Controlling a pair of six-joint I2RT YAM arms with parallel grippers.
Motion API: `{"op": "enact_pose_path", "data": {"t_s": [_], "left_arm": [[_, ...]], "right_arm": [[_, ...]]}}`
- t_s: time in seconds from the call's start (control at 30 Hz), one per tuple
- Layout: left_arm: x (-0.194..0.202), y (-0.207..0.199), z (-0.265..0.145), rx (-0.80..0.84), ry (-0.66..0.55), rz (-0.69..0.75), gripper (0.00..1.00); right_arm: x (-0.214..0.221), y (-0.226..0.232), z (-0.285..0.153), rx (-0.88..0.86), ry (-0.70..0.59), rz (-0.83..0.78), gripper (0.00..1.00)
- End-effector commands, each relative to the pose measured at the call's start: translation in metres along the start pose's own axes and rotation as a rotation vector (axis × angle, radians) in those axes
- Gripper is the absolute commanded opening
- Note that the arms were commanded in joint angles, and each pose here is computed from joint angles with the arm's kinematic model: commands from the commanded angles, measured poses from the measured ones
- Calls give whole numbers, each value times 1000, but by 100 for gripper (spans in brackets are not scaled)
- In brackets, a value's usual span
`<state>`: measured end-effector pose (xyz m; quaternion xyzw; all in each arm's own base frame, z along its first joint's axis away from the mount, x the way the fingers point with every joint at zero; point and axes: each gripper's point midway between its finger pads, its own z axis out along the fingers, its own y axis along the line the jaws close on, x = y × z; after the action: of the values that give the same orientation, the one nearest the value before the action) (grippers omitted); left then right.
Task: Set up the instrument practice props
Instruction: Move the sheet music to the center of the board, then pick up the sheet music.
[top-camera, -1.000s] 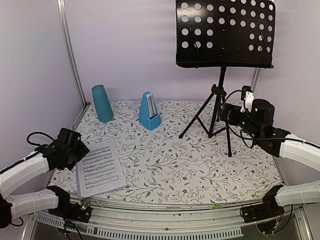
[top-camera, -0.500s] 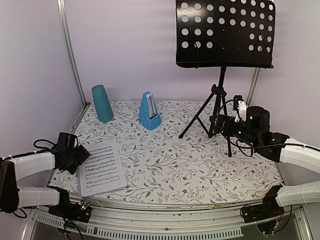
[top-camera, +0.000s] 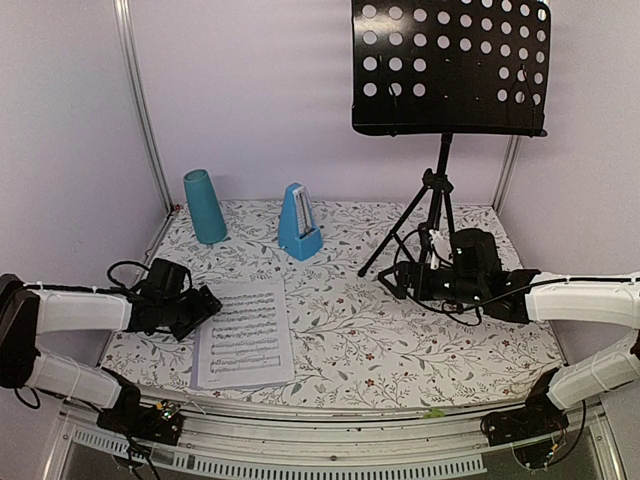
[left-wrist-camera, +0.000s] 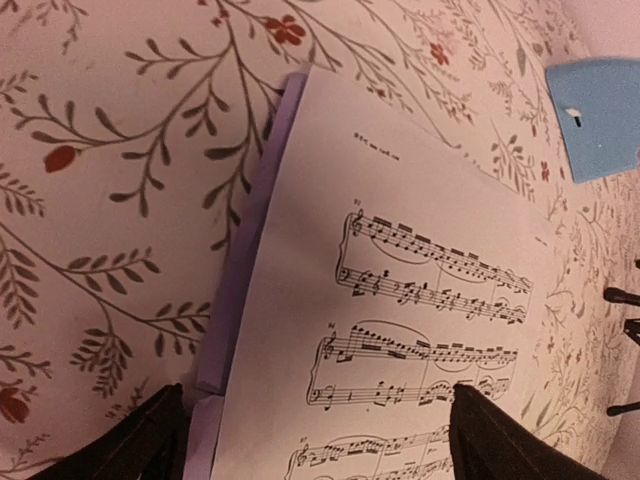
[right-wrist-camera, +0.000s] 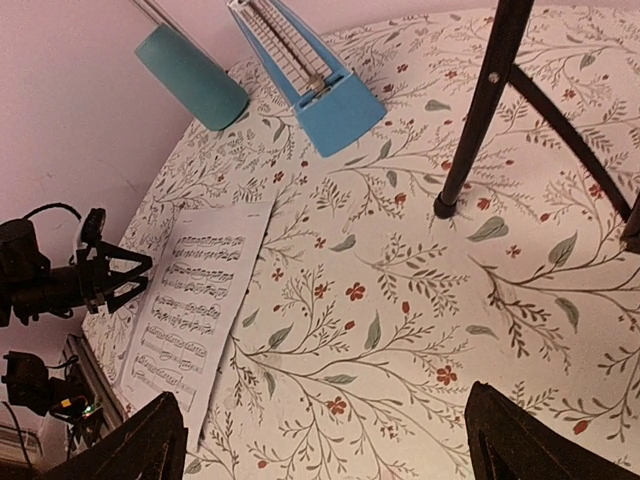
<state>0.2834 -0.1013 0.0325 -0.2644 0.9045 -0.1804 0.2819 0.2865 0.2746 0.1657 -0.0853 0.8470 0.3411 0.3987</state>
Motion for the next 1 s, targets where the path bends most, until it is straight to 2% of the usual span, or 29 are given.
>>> {"op": "enact_pose_path", "data": {"t_s": [0.0,0.07,0.2,0.33,0.43,0.6,0.87,0.97], "left_arm": [[13,-42,-1,105,40,26,91],[14,-50,-4,116,47,58,91],[3,-41,-17,39,21,179,91],[9,-47,-34,100,36,210,91],[22,-41,-32,87,78,224,91],[41,-47,-24,160,118,228,90],[43,-32,-13,86,85,259,90],[51,-30,-5,91,112,265,90]], "right_arm": [[28,22,9,-111,108,76,100],[40,22,13,-124,157,112,98],[64,30,20,-162,258,180,95],[80,37,28,-189,329,234,94],[87,41,38,-205,372,271,92],[89,60,56,-250,419,283,90],[107,73,85,-267,512,314,86],[114,72,93,-263,535,324,86]]}}
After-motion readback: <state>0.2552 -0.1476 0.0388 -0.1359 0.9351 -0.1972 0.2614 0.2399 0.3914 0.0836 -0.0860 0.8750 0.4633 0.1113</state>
